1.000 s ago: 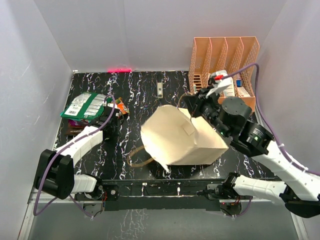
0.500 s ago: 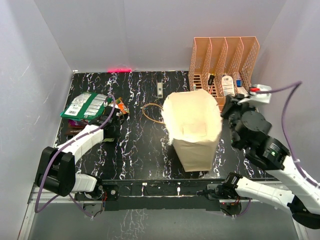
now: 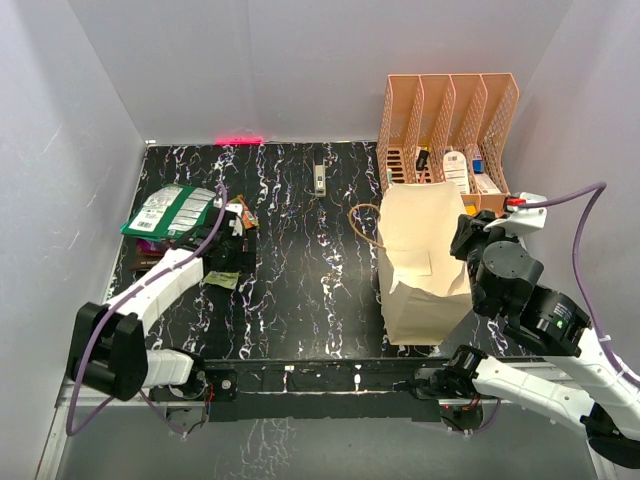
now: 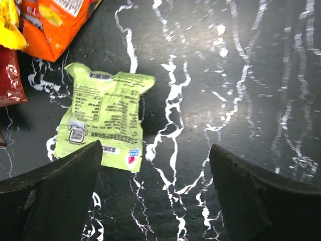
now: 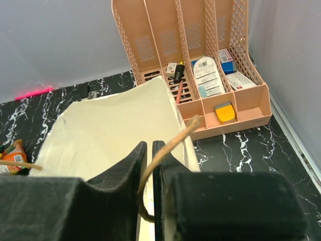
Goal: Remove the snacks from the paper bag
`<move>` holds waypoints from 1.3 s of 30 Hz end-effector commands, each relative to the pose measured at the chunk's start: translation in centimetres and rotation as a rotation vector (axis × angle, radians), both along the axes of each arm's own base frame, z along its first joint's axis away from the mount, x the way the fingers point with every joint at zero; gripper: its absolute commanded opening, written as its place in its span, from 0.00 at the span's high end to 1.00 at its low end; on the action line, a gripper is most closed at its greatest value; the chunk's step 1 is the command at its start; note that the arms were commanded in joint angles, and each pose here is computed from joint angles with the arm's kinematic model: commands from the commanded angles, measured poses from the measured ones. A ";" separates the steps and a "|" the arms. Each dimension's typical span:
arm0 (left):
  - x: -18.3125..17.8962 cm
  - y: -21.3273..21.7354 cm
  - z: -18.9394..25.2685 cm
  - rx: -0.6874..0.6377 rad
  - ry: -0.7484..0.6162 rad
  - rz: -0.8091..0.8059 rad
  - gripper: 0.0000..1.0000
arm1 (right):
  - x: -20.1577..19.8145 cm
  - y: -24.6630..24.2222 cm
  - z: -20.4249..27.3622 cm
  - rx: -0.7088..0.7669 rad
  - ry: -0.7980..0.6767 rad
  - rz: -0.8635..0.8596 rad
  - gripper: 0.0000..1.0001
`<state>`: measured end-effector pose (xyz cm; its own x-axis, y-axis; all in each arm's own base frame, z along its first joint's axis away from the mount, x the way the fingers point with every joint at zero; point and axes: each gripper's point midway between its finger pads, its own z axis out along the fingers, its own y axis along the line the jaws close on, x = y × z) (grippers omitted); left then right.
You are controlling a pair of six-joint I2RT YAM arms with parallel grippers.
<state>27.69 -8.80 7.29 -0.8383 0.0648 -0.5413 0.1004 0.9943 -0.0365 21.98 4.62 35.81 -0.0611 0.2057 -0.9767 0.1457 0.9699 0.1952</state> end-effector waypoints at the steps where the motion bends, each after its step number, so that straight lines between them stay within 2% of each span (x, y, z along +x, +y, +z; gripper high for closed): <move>1: 0.1 -1.9 3.2 -0.117 -0.118 -0.102 0.08 | -0.4 -0.5 1.1 0.000 0.000 0.001 0.81; 3: 0.2 -2.2 4.1 -0.140 -0.161 -0.115 0.02 | -0.6 -0.5 1.4 0.000 0.001 0.011 0.78; 12: -0.2 -4.1 7.2 -0.250 -0.280 -0.209 0.02 | -2.0 -2.0 3.8 0.037 -0.058 0.040 0.65; 16: -0.6 -4.8 8.1 -0.287 -0.309 -0.242 0.02 | -2.6 -2.8 4.1 0.042 -0.067 0.036 0.56; 18: -0.8 -5.9 9.1 -0.356 -0.318 -0.259 0.02 | -2.8 -3.0 4.5 0.045 -0.076 0.045 0.55; 23: -1.3 -9.8 13.0 -0.631 -0.285 -0.265 0.02 | -3.4 -3.2 5.6 0.047 -0.087 0.081 0.48; 27: -1.0 -10.6 17.2 -0.755 -0.334 -0.219 0.02 | -4.1 -2.2 6.9 0.025 -0.104 0.185 0.32; 33: 0.3 -11.1 24.5 -0.766 -0.411 -0.259 0.02 | -6.0 -2.1 9.7 0.059 -0.147 0.311 0.11; 37: 1.1 -11.0 31.2 -0.755 -0.521 -0.293 0.02 | -7.9 -2.7 13.8 0.120 -0.247 0.382 0.03; 39: 1.0 -11.0 34.4 -0.763 -0.575 -0.313 0.02 | -8.5 -2.8 15.7 0.131 -0.294 0.411 0.02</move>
<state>29.55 -19.92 36.60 -0.4974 -0.2881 -0.8183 0.5057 0.6701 -0.5433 15.27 1.85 47.12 0.0322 0.2884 -0.9570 -0.1994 0.9401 0.2766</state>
